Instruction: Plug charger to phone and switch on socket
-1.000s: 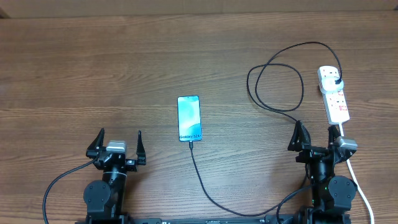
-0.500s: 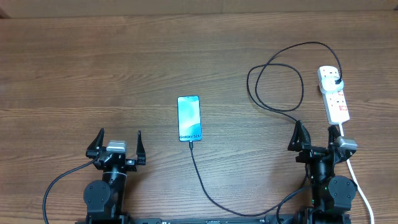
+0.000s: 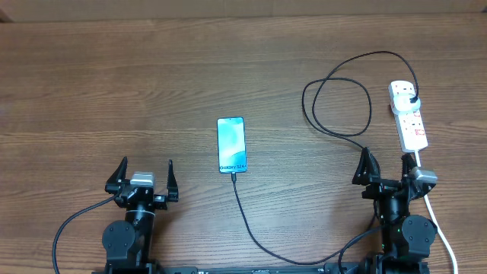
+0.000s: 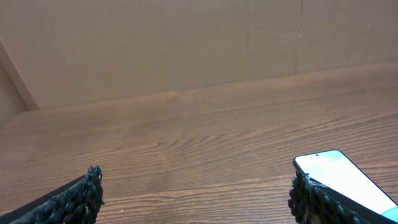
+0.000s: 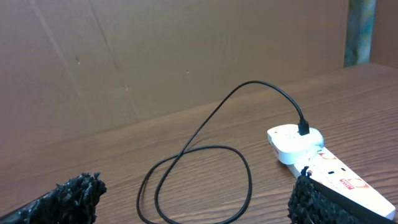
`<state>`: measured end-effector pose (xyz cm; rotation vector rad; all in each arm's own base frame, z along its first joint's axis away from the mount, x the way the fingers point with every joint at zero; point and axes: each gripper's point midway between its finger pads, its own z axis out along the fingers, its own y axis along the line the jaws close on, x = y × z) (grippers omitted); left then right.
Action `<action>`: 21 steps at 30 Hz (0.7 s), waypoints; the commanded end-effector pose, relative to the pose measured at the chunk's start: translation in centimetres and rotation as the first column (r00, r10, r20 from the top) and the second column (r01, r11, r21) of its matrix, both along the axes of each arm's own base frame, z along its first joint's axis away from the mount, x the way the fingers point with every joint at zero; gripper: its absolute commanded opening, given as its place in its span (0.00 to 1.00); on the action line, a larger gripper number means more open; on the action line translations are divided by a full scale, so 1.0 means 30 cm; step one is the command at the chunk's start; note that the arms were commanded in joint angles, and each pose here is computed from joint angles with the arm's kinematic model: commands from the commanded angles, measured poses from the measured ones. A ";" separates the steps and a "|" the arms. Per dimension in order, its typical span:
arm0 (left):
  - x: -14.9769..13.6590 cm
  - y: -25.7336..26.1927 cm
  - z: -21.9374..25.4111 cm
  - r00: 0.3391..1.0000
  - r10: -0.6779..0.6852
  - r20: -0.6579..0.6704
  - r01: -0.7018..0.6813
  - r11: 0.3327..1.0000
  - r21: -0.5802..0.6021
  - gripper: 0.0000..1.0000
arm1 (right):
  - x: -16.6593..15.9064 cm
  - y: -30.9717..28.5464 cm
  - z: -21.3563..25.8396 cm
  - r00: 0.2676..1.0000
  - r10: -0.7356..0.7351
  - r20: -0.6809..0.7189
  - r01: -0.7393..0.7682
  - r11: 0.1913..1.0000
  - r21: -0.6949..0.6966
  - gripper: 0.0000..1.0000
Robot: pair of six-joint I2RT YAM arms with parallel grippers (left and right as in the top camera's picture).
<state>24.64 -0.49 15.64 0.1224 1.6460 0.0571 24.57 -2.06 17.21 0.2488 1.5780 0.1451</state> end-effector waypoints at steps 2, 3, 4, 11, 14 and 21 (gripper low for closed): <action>-0.001 0.002 0.000 1.000 0.004 0.006 -0.004 1.000 0.027 1.00 | 0.000 0.004 -0.007 1.000 0.003 0.000 -0.003 0.999 -0.044 1.00; -0.001 0.002 0.000 1.000 0.004 0.005 -0.004 1.000 0.026 1.00 | 0.001 0.016 -0.007 1.000 0.021 -0.003 -0.021 0.996 -0.086 1.00; -0.001 0.002 0.000 1.000 0.004 0.006 -0.004 1.000 0.027 1.00 | 0.001 0.027 -0.007 0.999 0.035 -0.005 -0.035 0.991 -0.126 1.00; -0.001 0.002 0.000 1.000 0.004 0.005 -0.004 1.000 0.027 1.00 | 0.002 0.083 -0.008 0.994 0.104 -0.013 -0.105 0.969 -0.225 1.00; -0.001 0.002 0.000 1.000 0.004 0.006 -0.004 1.000 0.027 1.00 | 0.002 0.087 -0.007 0.994 0.111 -0.012 -0.111 0.968 -0.225 1.00; -0.001 0.002 0.000 1.000 0.004 0.005 -0.004 1.000 0.027 1.00 | 0.002 0.086 -0.006 0.994 0.111 -0.011 -0.111 0.968 -0.226 1.00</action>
